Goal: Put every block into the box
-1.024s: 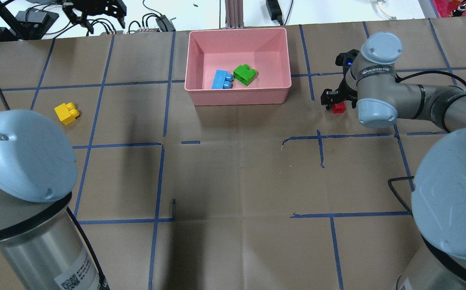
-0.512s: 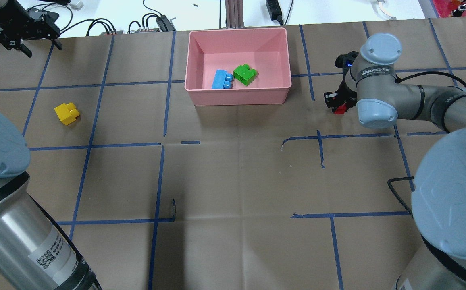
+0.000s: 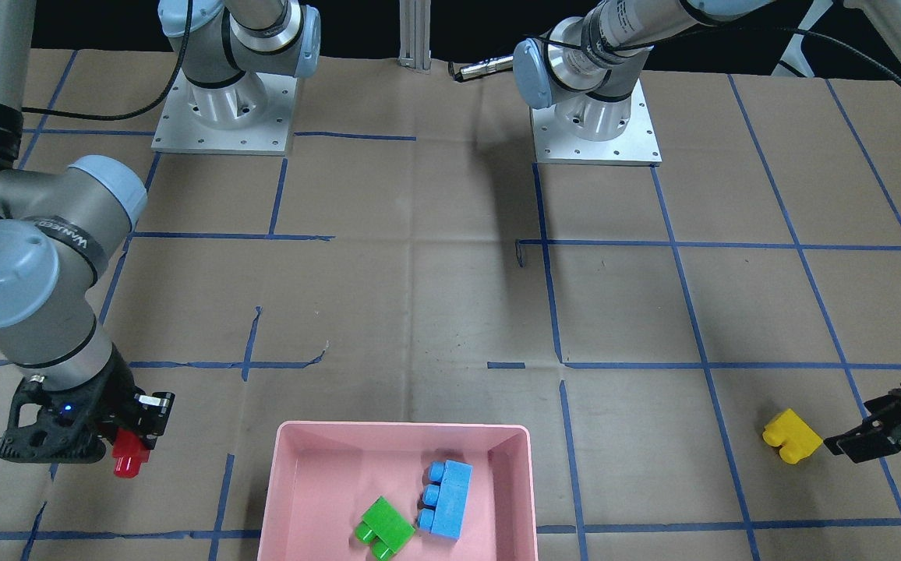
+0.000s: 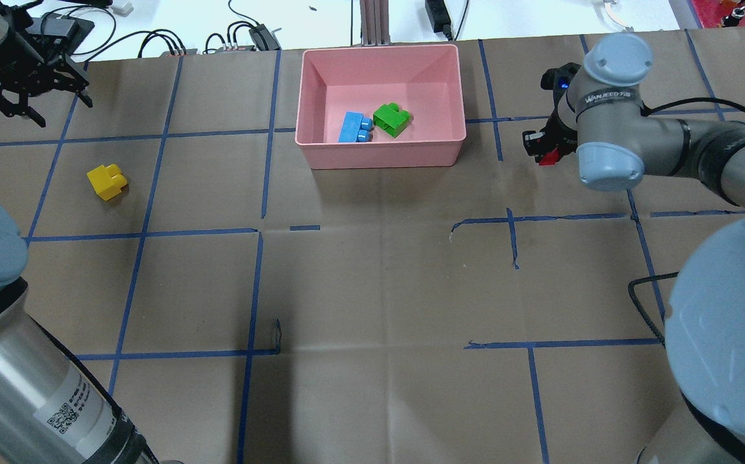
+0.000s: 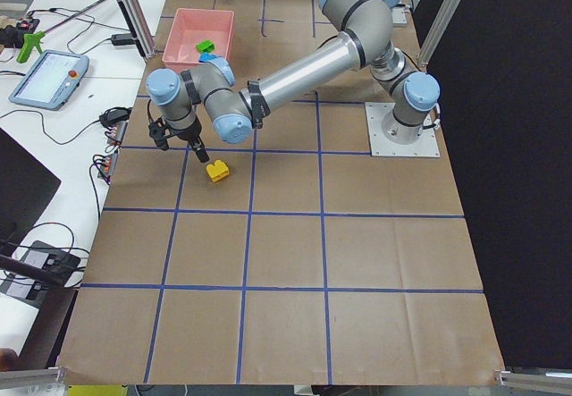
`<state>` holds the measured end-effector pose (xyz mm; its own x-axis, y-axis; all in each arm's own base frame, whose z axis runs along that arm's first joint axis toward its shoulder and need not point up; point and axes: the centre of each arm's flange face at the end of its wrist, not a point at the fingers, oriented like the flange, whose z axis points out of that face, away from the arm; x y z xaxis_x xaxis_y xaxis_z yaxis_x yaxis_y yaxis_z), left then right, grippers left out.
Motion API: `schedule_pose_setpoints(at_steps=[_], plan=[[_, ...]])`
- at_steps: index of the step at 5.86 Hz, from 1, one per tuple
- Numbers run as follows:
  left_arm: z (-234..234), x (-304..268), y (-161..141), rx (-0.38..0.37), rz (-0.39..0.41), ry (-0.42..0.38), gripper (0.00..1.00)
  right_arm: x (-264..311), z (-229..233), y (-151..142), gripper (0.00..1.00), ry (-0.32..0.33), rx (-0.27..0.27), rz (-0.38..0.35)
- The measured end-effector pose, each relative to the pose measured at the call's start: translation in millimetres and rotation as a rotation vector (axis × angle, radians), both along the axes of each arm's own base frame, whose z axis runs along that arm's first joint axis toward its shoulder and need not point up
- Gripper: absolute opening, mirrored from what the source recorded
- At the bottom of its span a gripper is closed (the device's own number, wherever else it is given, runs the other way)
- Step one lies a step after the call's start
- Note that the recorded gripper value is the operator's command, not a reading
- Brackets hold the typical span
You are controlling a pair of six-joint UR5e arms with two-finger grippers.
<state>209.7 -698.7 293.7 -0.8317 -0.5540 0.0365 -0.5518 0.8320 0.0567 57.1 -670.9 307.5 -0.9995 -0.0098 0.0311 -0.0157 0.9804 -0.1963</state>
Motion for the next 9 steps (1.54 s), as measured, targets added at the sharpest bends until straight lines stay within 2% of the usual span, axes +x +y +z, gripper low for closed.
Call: schedule_pose_setpoints(at_steps=[1, 2, 4, 5, 6, 7, 8, 9], plan=[[-13.8, 1.2, 9.0, -0.046, 0.032, -0.025, 0.99, 18.6, 44.3, -17.5, 0.03, -0.015, 0.018, 0.018], [-37.8, 2.8, 16.8, -0.077, 0.049, -0.039, 0.99, 56.6, 73.0, -34.1, 0.03, -0.052, 0.012, 0.044], [-82.8, 0.6, 23.1, -0.101, 0.063, -0.042, 0.99, 171.0, 52.4, -64.1, 0.04, -0.182, 0.003, 0.048], [-96.5, 0.3, 23.4, -0.099, 0.072, -0.039, 0.99, 212.6, 32.8, -78.5, 0.27, -0.238, -0.014, 0.043], [-108.0, 0.1, 24.1, -0.091, 0.083, -0.032, 0.98, 236.4, 19.6, -87.3, 0.98, -0.268, -0.024, 0.049], [-119.2, -0.4, 25.1, -0.077, 0.09, -0.021, 0.91, 245.6, 22.5, -95.1, 1.0, -0.285, -0.077, 0.06], [-124.1, -0.7, 25.8, -0.07, 0.093, -0.017, 0.71, 248.4, 30.8, -100.8, 1.0, -0.294, -0.142, 0.072], [-124.0, -0.7, 26.2, -0.067, 0.094, -0.017, 0.51, 248.7, 33.9, -102.8, 1.0, -0.293, -0.168, 0.077]])
